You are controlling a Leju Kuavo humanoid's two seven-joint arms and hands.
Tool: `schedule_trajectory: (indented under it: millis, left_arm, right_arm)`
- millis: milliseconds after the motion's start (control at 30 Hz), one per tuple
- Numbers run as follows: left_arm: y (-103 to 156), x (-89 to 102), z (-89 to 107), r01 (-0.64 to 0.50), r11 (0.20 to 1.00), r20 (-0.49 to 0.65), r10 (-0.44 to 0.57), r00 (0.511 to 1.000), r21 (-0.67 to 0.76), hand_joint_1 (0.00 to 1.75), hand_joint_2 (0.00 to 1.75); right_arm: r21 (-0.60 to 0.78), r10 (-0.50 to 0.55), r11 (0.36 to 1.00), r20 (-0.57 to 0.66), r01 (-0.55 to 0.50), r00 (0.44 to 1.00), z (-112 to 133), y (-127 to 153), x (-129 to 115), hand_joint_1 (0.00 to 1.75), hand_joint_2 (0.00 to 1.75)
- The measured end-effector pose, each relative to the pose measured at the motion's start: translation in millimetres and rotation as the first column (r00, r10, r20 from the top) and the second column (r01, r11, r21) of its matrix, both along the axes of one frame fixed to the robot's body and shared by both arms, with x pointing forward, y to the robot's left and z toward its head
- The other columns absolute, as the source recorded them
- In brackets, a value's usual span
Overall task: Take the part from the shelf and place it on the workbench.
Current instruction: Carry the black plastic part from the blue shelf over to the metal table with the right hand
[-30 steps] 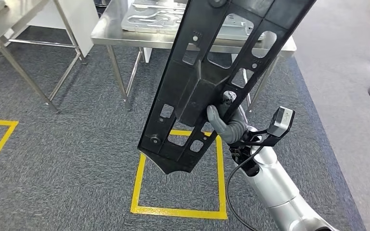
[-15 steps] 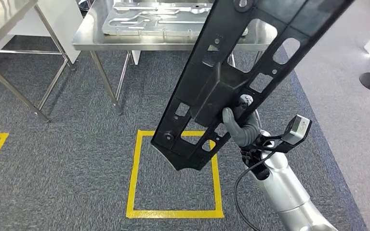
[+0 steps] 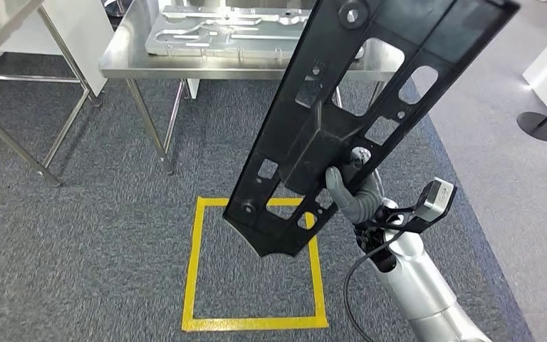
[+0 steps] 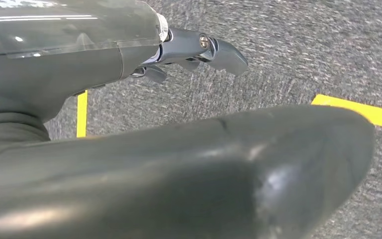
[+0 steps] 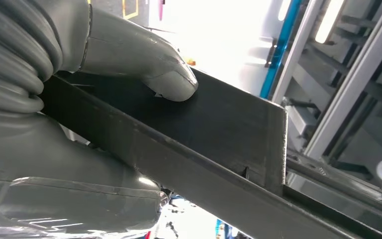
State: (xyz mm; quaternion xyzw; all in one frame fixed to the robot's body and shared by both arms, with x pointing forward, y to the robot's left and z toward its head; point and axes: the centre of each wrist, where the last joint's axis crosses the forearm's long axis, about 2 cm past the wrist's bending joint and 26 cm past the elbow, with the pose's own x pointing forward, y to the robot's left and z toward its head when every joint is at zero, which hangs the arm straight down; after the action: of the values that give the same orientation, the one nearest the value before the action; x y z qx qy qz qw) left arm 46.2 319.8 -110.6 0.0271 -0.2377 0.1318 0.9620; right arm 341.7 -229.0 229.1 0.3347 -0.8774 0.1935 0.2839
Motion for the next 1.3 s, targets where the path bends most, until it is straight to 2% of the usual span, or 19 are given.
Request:
schedule_trajectory:
  millis: [867,1300]
  left_arm:
    - [2,-0.4,0.0,0.016,1.0,0.015,-0.016,1.0,-0.005,0.0,0.0]
    - [1,0.8,0.1,0.048,0.999,0.018,-0.048,0.999,-0.005,0.0,0.0]
  right_arm:
    - [0.016,0.001,1.0,0.013,-0.002,1.0,3,2,-3,1.75,1.75]
    - [0.028,-0.039,0.999,0.021,0.038,0.999,3,-8,-10,1.75,1.75]
